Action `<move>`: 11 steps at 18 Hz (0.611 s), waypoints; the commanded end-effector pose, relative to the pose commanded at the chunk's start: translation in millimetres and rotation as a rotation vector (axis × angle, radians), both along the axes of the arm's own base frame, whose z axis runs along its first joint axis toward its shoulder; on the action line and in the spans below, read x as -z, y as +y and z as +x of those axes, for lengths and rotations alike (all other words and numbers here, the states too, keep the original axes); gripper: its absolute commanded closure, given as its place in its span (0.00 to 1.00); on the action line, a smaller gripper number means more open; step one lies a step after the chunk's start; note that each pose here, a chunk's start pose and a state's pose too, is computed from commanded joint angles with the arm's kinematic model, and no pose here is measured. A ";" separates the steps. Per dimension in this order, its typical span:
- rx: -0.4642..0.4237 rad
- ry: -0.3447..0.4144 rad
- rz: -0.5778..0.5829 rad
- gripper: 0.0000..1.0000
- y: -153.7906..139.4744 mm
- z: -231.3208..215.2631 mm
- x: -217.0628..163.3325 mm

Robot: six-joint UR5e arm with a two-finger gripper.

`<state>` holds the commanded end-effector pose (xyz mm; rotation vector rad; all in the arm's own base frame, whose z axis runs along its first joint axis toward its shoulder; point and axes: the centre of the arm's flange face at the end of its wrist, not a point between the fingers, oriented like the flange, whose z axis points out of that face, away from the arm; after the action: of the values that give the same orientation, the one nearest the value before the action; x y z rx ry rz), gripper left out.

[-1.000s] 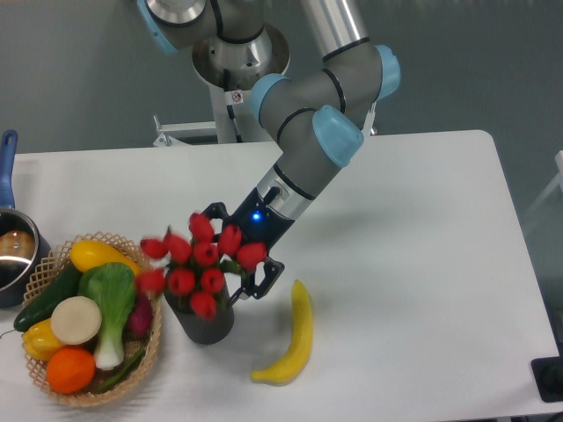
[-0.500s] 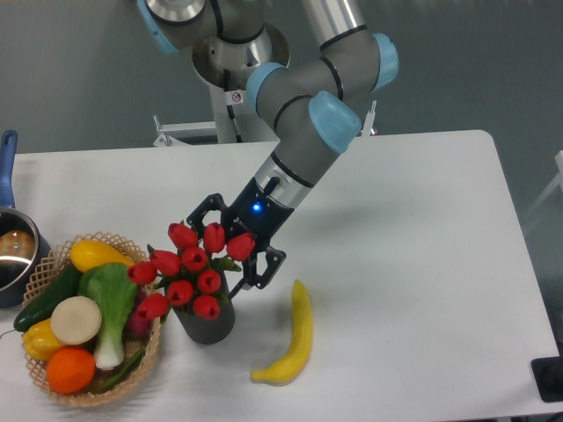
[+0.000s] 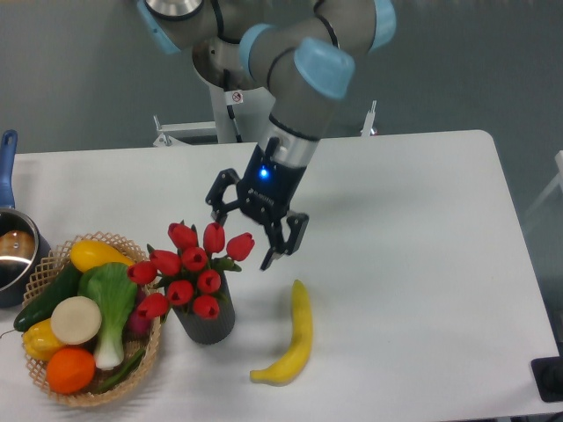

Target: Insert the flowers into the vase

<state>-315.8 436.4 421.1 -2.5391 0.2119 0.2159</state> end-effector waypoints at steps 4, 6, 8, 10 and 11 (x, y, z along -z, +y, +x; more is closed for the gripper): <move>0.026 0.259 -0.168 0.00 -23.5 -5.2 -31.2; 0.035 0.288 -0.199 0.00 -31.9 -10.8 -43.3; 0.029 0.262 -0.229 0.00 -49.1 -18.5 -59.6; 0.082 0.244 -0.275 0.00 -62.4 -20.8 -76.0; 0.117 0.234 -0.283 0.00 -64.0 -22.8 -85.6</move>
<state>-338.7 372.4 506.6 -2.7658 0.5133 0.4665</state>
